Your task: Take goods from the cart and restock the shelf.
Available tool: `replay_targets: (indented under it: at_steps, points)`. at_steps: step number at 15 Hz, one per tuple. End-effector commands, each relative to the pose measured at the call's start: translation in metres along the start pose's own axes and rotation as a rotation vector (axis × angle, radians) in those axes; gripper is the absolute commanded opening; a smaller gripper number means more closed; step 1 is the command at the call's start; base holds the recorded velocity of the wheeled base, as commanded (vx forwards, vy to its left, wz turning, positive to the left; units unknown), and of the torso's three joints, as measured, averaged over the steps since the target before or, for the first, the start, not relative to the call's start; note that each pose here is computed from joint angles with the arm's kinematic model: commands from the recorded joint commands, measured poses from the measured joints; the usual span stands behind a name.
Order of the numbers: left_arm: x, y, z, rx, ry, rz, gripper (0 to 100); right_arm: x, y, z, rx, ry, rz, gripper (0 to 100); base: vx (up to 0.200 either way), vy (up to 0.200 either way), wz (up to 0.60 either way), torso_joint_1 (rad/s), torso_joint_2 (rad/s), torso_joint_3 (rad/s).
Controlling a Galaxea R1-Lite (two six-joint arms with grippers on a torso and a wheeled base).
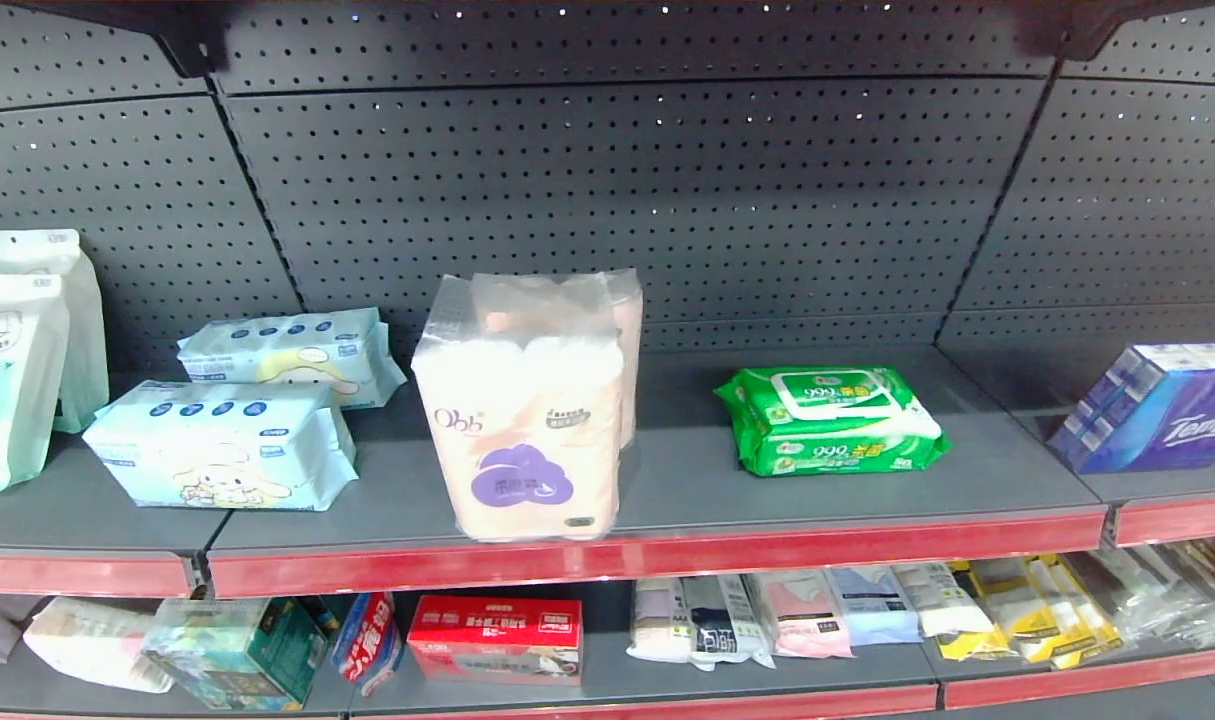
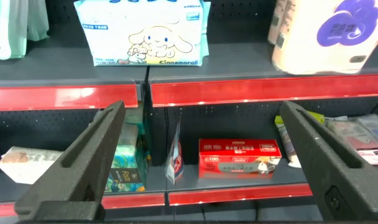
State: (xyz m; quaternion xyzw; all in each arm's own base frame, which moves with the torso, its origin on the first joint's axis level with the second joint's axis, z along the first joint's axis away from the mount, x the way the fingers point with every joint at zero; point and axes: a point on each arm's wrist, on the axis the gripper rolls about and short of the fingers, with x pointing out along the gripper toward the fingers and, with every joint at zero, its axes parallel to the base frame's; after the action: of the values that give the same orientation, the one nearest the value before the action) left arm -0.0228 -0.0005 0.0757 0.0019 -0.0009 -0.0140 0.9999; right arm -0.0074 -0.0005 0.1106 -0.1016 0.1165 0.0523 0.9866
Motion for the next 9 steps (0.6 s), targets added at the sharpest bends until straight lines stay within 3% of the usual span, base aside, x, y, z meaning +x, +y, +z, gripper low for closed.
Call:
replay_targets:
  at_steps: [1,4,8,9]
  points:
    - [0.000,0.000,0.000,0.004,0.005,-0.001,100,-0.011,0.004,-0.022,0.018,-0.102,0.000,100,0.000,0.000,0.00,0.000,0.00,0.000]
    - [0.001,0.000,0.000,0.005,0.012,-0.003,100,-0.010,0.004,-0.024,0.102,-0.098,0.007,100,0.000,0.000,0.00,0.000,0.00,0.000]
    - [0.001,0.000,0.001,0.008,0.012,-0.007,100,-0.003,0.006,-0.028,0.132,-0.181,0.032,100,0.000,0.000,0.00,0.000,0.00,0.000]
    - [0.001,0.000,0.001,0.008,0.014,-0.010,100,0.000,0.007,-0.033,0.182,-0.155,0.043,100,0.000,0.000,0.00,0.000,0.00,0.000]
